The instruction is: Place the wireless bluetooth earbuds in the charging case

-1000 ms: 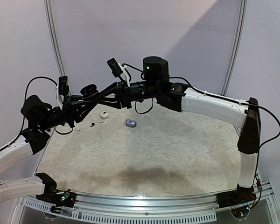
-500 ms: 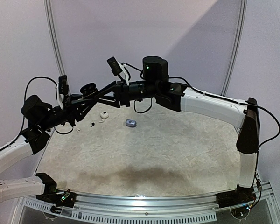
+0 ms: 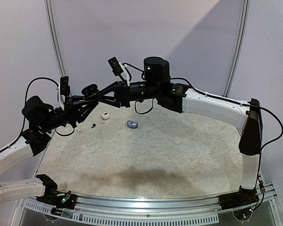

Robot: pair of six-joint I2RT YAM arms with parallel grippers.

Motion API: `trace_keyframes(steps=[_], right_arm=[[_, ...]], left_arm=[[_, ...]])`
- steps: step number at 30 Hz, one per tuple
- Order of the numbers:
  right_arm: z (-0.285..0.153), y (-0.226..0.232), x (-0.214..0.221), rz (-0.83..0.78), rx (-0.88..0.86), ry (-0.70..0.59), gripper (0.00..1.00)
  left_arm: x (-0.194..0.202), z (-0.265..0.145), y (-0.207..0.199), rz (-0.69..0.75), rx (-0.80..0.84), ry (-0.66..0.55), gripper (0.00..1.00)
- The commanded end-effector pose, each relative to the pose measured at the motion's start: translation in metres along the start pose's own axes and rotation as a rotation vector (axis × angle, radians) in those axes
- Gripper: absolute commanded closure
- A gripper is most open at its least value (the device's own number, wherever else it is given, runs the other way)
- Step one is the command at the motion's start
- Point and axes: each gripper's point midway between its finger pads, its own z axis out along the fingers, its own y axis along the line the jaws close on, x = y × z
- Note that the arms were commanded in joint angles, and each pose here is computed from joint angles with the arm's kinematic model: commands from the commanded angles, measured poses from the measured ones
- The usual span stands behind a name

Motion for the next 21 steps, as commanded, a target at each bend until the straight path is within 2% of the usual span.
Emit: trace_keyframes(steps=[1,3,6,10,14,21], right_arm=[[0.0061,-0.0025,-0.0025,0.001,-0.013,-0.025,0.75],[0.0071,-0.0019,-0.0018,0.001,-0.025,-0.025,0.79],[0.0084,0.0005,0.0009,0.011,-0.049,-0.019,0.79],[0.0099,0.0034,0.0008,0.021,-0.079,-0.025,0.72],[0.0117,0.0026,0.0003,0.027,-0.084,-0.035,0.72],[0.0148,0.0030,0.0021,0.034,-0.091,-0.036,0.65]], left_arm=[[0.0020,0.0013,-0.0153,0.000,0.069,0.013,1.00],[0.0020,0.0013,-0.0152,-0.001,0.068,0.012,1.00],[0.0020,0.0018,-0.0150,0.003,0.069,0.014,1.00],[0.0040,0.0022,-0.0149,-0.015,0.072,0.017,1.00],[0.0056,0.0029,-0.0154,-0.029,0.077,0.020,1.00],[0.0045,0.0039,-0.0169,-0.027,0.084,0.015,1.00]])
